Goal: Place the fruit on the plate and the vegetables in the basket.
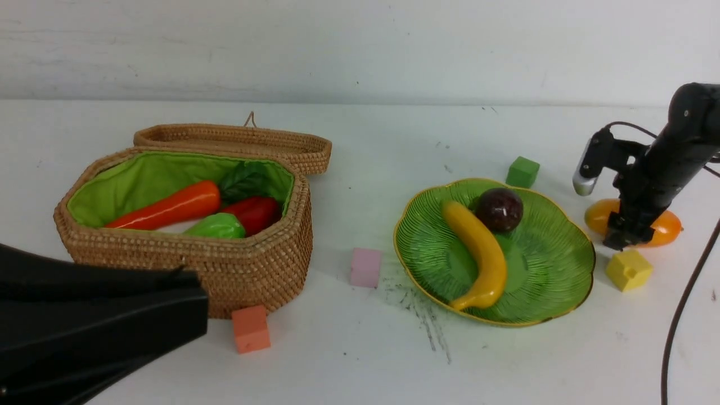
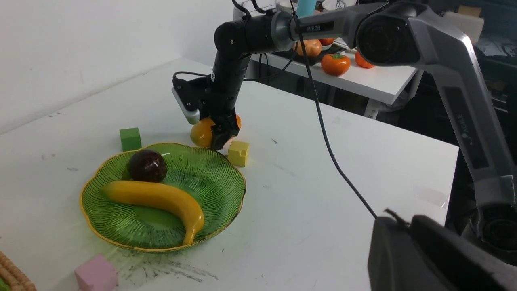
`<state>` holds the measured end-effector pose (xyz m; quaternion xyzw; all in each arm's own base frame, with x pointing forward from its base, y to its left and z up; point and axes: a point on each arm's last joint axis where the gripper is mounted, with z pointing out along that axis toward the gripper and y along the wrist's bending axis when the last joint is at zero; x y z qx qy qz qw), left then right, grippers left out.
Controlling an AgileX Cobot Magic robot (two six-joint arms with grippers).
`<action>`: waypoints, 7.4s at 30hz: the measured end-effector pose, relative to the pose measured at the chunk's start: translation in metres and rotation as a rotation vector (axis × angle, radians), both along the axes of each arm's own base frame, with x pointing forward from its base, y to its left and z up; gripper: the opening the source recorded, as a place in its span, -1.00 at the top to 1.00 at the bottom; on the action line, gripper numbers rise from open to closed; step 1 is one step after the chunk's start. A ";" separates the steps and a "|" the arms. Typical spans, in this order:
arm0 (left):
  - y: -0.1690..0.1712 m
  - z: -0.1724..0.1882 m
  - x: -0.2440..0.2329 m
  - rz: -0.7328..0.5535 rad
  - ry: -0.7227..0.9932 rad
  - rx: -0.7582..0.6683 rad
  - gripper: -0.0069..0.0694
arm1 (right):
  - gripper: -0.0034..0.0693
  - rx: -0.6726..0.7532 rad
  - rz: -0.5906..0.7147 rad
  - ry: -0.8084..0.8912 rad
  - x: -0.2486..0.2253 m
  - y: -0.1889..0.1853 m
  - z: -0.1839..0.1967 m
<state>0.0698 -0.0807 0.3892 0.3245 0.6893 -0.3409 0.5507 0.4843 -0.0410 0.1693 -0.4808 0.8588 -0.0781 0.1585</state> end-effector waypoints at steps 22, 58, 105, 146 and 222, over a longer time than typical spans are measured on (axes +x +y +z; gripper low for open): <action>0.005 -0.004 0.006 0.073 -0.012 0.063 0.71 | -0.68 0.449 -0.713 0.019 -0.067 0.028 0.151; 0.015 -0.005 0.016 0.247 0.024 0.050 0.71 | -0.60 0.441 -0.717 0.107 -0.099 0.125 0.144; 0.059 -0.147 -0.023 0.640 -0.103 -0.228 0.85 | 0.83 0.830 -0.785 -0.634 -0.423 0.046 0.081; 0.058 -0.148 -0.023 0.634 -0.094 -0.224 0.79 | 0.96 0.792 -0.750 -0.822 -0.431 0.042 0.004; 0.075 -0.219 -0.017 0.927 0.188 -0.018 0.85 | 0.78 0.792 -0.749 -0.818 -0.432 0.042 0.004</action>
